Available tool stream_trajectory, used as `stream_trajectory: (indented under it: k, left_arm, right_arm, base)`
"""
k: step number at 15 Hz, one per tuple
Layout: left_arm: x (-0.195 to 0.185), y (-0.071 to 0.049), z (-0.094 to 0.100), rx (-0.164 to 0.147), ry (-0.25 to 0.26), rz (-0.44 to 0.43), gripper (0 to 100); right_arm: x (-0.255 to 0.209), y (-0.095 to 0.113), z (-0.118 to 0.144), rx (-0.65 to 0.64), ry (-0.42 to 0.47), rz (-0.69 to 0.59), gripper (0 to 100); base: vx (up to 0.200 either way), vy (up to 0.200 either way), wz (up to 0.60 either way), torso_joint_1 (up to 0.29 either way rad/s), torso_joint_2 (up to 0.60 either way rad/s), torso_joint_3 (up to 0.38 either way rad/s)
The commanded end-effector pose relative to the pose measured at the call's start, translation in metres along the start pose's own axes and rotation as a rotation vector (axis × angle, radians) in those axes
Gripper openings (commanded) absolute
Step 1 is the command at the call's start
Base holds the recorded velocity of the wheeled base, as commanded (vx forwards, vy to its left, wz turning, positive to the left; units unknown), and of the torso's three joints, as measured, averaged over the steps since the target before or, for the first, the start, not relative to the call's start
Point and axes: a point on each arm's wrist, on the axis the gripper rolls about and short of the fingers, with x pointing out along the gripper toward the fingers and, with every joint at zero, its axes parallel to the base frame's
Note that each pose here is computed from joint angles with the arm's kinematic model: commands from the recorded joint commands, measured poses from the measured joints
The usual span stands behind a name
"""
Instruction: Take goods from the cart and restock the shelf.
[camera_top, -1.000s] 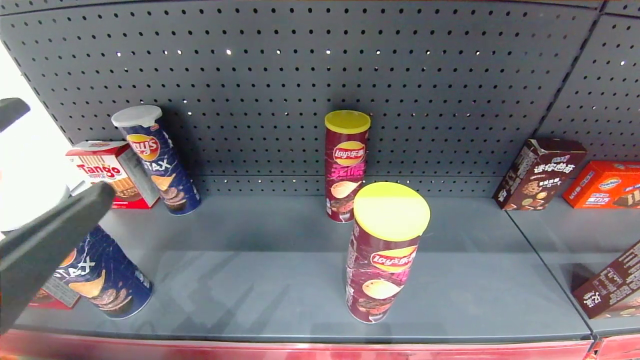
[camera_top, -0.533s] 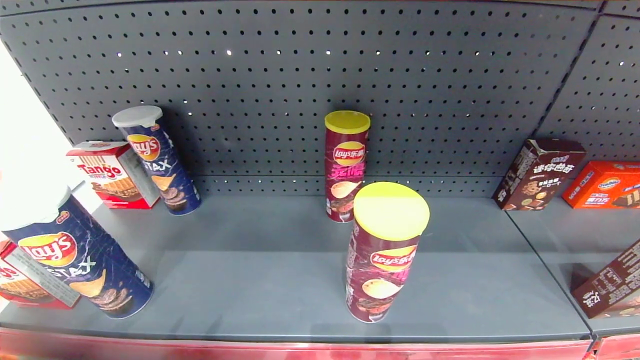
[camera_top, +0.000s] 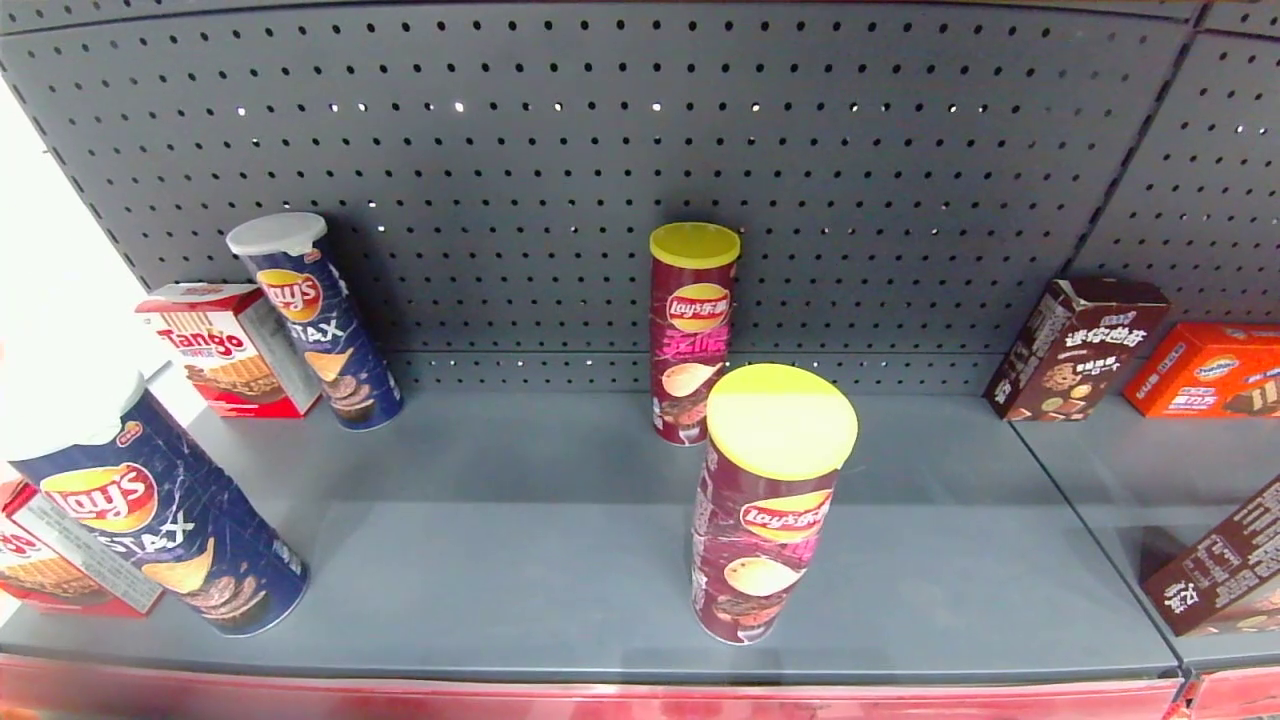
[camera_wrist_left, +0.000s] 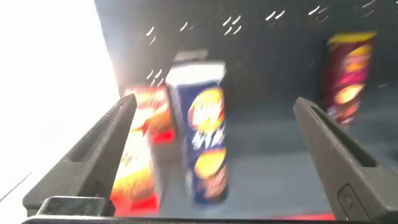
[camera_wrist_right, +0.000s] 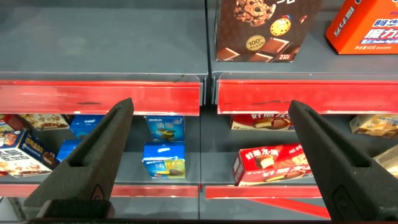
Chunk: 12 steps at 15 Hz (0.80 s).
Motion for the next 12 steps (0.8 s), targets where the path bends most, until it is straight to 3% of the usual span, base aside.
stream_trajectory:
  k: [1, 3, 4, 6, 7, 9, 11, 12]
  left_arm:
    - [-0.007, -0.001, -0.008, 0.002, 0.022, 0.022, 100]
    - [-0.008, -0.002, -0.015, 0.005, 0.097, 0.013, 100]
    - [-0.009, -0.003, -0.024, 0.009, 0.185, 0.000, 100]
    - [-0.011, -0.005, -0.034, 0.016, 0.288, -0.013, 100]
    - [-0.013, -0.005, -0.041, 0.003, 0.353, -0.019, 100]
    - [-0.015, -0.006, -0.045, -0.044, 0.402, 0.004, 100]
    - [-0.020, -0.009, -0.055, -0.017, 0.511, 0.099, 100]
    - [-0.024, -0.009, -0.053, -0.022, 0.462, 0.104, 100]
  right_arm:
    - [0.000, 0.000, 0.000, 0.000, 0.001, 0.000, 100]
    - [0.000, 0.000, 0.000, 0.000, 0.001, 0.000, 100]
    - [0.000, 0.000, 0.000, 0.000, 0.003, 0.000, 100]
    - [0.000, 0.000, 0.000, 0.000, 0.001, 0.000, 100]
    - [0.000, 0.000, 0.000, 0.000, 0.001, 0.000, 100]
    - [0.000, 0.000, 0.000, -0.002, 0.001, 0.000, 100]
    - [0.000, 0.000, 0.000, 0.000, 0.001, 0.000, 100]
    - [0.000, 0.000, 0.000, 0.000, 0.003, 0.000, 100]
  base:
    - [0.000, 0.000, 0.00, 0.000, 0.00, 0.000]
    - [0.000, 0.000, 0.00, 0.000, 0.00, 0.000]
    - [0.000, 0.000, 0.00, 0.000, 0.00, 0.000]
    - [0.000, 0.000, 0.00, 0.000, 0.00, 0.000]
    - [0.000, 0.000, 0.00, 0.000, 0.00, 0.000]
    - [0.000, 0.000, 0.00, 0.000, 0.00, 0.000]
    - [0.000, 0.000, 0.00, 0.000, 0.00, 0.000]
    - [0.000, 0.000, 0.00, 0.000, 0.00, 0.000]
